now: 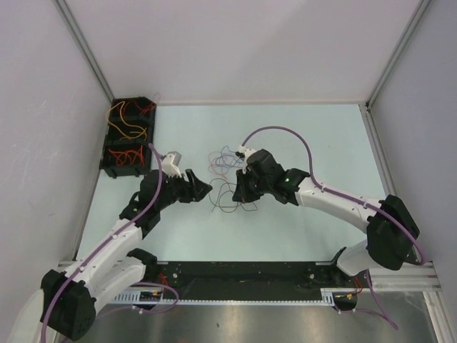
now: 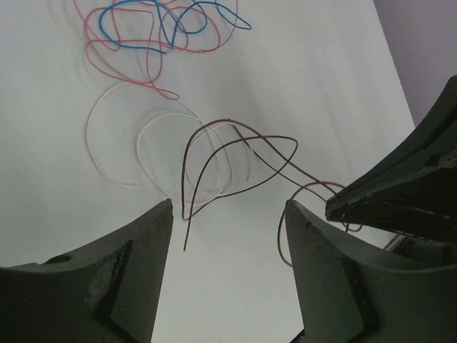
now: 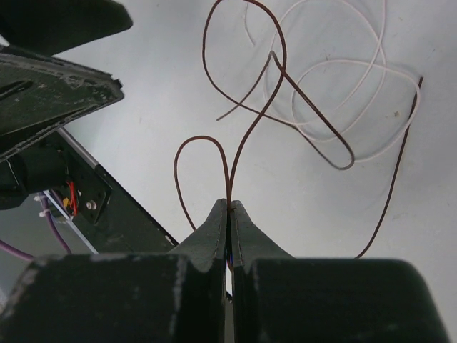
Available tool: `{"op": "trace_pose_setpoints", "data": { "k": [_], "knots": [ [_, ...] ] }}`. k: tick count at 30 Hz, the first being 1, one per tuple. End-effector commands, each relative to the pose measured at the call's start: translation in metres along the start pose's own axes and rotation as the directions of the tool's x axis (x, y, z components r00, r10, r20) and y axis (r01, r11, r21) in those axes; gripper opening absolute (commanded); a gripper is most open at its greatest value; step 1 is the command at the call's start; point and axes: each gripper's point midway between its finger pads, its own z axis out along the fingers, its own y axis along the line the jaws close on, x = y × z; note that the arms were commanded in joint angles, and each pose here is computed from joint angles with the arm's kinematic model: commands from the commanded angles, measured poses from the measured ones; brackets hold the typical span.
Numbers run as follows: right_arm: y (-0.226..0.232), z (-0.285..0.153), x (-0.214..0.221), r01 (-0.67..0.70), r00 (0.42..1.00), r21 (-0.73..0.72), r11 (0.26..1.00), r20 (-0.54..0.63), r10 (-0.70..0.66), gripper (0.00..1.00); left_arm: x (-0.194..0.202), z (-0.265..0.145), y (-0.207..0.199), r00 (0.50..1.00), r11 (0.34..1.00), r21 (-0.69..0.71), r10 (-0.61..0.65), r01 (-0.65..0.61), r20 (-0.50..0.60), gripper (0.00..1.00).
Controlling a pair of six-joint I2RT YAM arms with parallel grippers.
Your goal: Untangle the cables
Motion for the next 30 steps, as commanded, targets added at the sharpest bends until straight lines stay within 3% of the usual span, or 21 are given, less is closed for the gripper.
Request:
{"op": "trace_pose_setpoints", "data": {
  "k": [1,8,18,30],
  "knots": [
    [0.010,-0.002,-0.001,0.062,0.998,0.004,0.998,0.000,-0.062,0.00,0.000,0.012,-0.015,0.998,0.991,0.129,0.012,-0.020,0.059,0.71],
    [-0.002,0.006,0.010,0.082,0.996,0.060,0.995,-0.038,-0.080,0.00,0.028,0.037,-0.003,0.999,0.987,0.155,-0.042,0.042,-0.006,0.75],
    [-0.010,0.027,0.021,0.098,0.993,0.078,0.992,-0.073,-0.093,0.00,0.038,0.035,-0.019,1.000,0.952,0.306,-0.001,-0.005,0.020,0.74],
    [-0.022,0.044,0.017,0.085,0.994,0.067,0.994,-0.074,-0.079,0.00,0.060,0.051,-0.006,0.999,0.955,0.296,-0.020,0.032,-0.045,0.71]
  ]
}}
